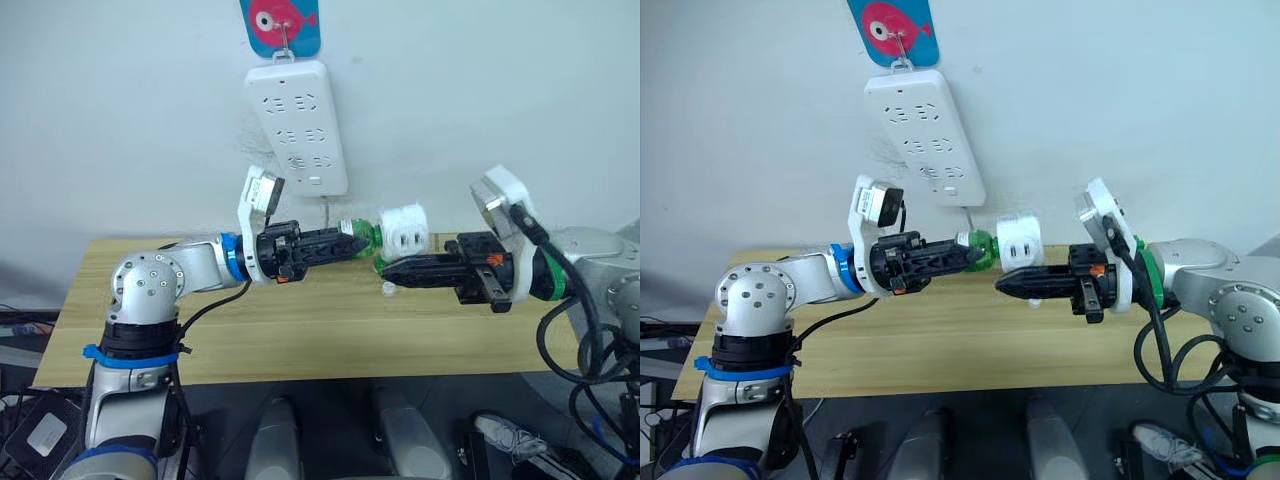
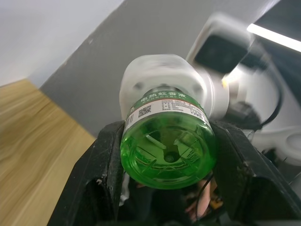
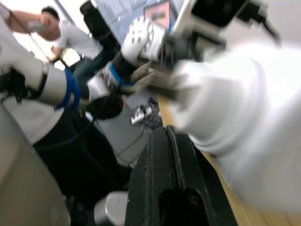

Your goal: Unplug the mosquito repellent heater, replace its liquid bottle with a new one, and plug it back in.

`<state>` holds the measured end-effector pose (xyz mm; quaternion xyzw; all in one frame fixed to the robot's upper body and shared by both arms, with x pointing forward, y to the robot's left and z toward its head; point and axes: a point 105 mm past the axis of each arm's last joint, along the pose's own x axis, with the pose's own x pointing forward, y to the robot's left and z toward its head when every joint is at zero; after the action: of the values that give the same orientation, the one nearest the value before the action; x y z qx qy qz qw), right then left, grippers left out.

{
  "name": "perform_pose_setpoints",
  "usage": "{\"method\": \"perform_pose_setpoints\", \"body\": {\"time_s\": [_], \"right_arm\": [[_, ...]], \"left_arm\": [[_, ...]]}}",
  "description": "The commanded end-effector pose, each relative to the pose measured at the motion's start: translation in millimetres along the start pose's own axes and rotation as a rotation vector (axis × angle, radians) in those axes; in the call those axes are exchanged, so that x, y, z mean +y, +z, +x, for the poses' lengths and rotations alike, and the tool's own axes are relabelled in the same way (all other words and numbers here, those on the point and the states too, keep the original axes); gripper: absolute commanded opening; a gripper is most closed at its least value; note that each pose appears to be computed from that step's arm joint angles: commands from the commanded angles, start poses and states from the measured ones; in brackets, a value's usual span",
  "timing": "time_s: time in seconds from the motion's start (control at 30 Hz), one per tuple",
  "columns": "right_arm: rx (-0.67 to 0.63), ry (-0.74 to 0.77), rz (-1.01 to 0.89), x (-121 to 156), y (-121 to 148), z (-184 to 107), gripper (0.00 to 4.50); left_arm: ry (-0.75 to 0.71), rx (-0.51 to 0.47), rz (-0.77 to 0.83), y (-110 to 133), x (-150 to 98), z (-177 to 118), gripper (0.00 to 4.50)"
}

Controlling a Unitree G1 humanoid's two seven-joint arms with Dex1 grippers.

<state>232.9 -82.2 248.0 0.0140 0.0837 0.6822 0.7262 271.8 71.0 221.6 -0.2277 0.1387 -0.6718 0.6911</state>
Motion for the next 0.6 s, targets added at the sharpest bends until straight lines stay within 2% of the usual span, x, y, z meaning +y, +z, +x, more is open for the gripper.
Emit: {"method": "perform_pose_setpoints", "body": {"time_s": [0.03, 0.23, 0.47, 0.53, 0.6], "right_arm": [[-0.059, -0.009, -0.023, 2.6, 18.5, -1.6, 0.00], [-0.055, -0.054, -0.021, -11.1, 16.6, 3.0, 0.00], [-0.083, -0.194, 0.019, -46.6, 10.8, -2.8, 0.00], [-0.068, -0.250, 0.049, -57.8, 0.9, -7.5, 0.00], [-0.034, -0.244, 0.078, -56.0, -11.8, -7.3, 0.00]], "left_arm": [[-0.040, 0.067, 0.092, -5.8, -9.1, 0.0, 2.30], [-0.098, 0.177, 0.157, -21.6, -16.3, -2.2, 2.30], [-0.162, 0.123, 0.123, -10.5, -26.1, -0.7, 2.30], [-0.177, 0.110, 0.112, -7.2, -29.0, -0.9, 2.30], [-0.184, 0.092, 0.101, -4.4, -30.5, -0.7, 2.30]]}}
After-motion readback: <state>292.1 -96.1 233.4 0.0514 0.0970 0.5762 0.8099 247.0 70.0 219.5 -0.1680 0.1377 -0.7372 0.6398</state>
